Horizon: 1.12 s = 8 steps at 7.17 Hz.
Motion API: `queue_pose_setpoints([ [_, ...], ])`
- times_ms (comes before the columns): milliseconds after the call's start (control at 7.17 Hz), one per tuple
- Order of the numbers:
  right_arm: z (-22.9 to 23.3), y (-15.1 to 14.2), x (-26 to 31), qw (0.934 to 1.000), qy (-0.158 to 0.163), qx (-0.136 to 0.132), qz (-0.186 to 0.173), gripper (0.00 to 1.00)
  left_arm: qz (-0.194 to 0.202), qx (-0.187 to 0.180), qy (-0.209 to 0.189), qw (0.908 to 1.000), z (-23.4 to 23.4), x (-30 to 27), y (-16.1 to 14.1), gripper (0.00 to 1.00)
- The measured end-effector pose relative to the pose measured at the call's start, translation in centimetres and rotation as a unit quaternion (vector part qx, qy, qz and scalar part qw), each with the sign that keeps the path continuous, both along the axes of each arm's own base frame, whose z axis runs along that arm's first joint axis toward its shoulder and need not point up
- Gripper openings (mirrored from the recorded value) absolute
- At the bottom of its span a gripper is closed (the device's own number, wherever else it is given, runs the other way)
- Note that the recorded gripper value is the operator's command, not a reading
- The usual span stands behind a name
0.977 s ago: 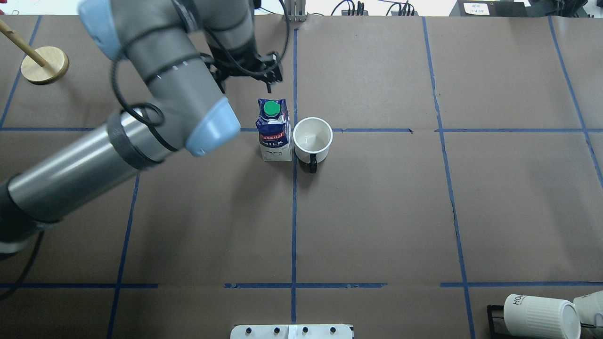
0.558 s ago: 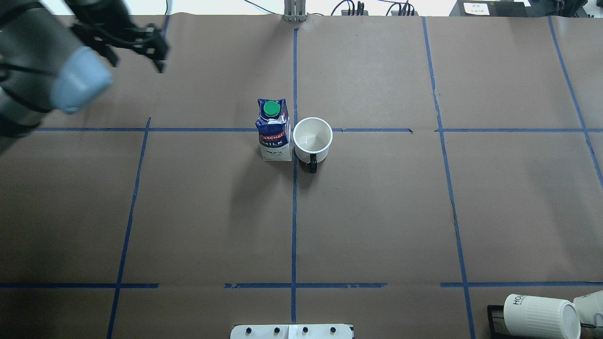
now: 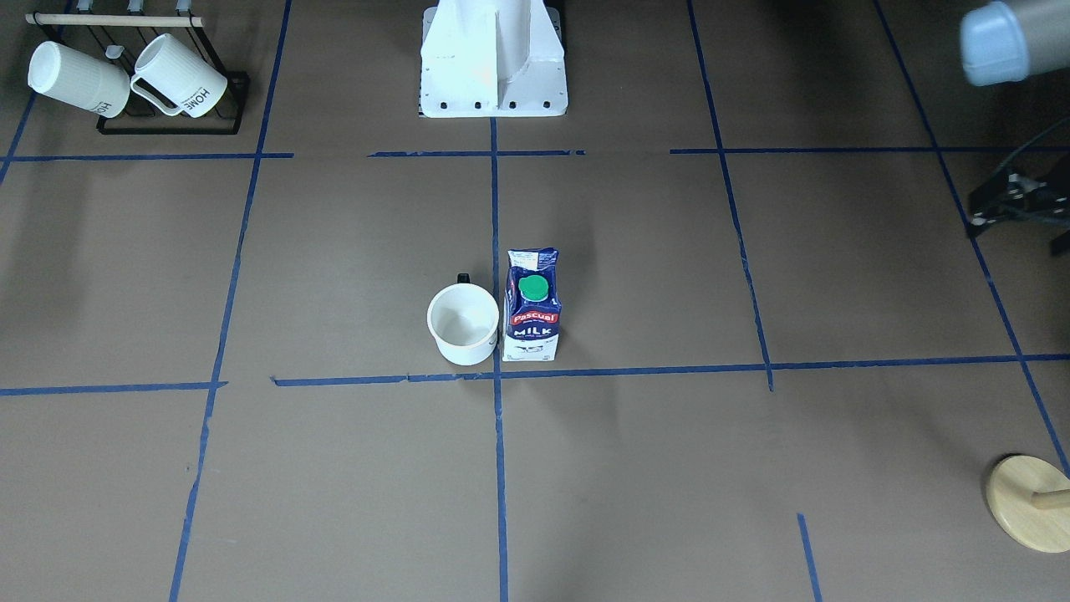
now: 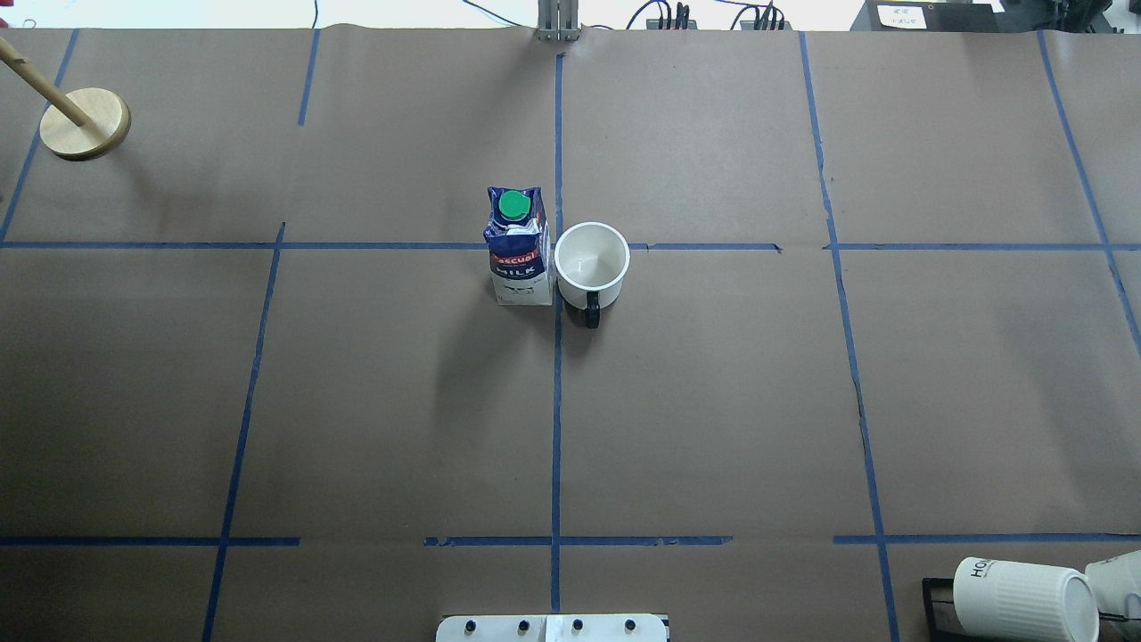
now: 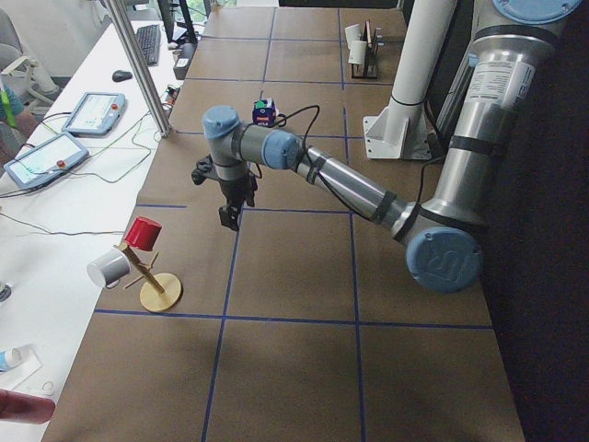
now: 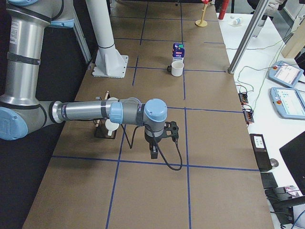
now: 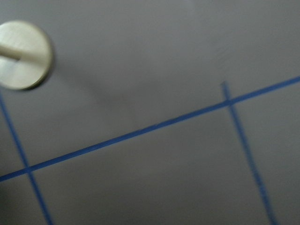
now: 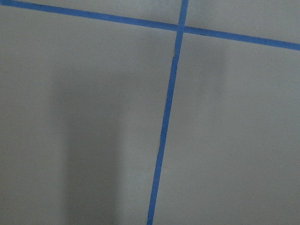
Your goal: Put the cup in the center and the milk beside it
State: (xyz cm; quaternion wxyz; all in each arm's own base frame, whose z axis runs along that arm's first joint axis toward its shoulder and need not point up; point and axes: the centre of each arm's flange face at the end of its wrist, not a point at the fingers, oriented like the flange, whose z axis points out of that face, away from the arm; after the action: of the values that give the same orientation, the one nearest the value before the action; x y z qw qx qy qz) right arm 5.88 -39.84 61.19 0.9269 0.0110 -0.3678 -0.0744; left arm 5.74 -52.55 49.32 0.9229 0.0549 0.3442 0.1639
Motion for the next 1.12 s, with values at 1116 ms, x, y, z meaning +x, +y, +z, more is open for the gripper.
queue_pose_setpoints([
  [1116,0.2,0.0,0.0,1.0000,0.000,-0.007,0.005,1.00,-0.050,-0.043,0.032,0.9973,15.9,-7.6,10.3,1.00],
])
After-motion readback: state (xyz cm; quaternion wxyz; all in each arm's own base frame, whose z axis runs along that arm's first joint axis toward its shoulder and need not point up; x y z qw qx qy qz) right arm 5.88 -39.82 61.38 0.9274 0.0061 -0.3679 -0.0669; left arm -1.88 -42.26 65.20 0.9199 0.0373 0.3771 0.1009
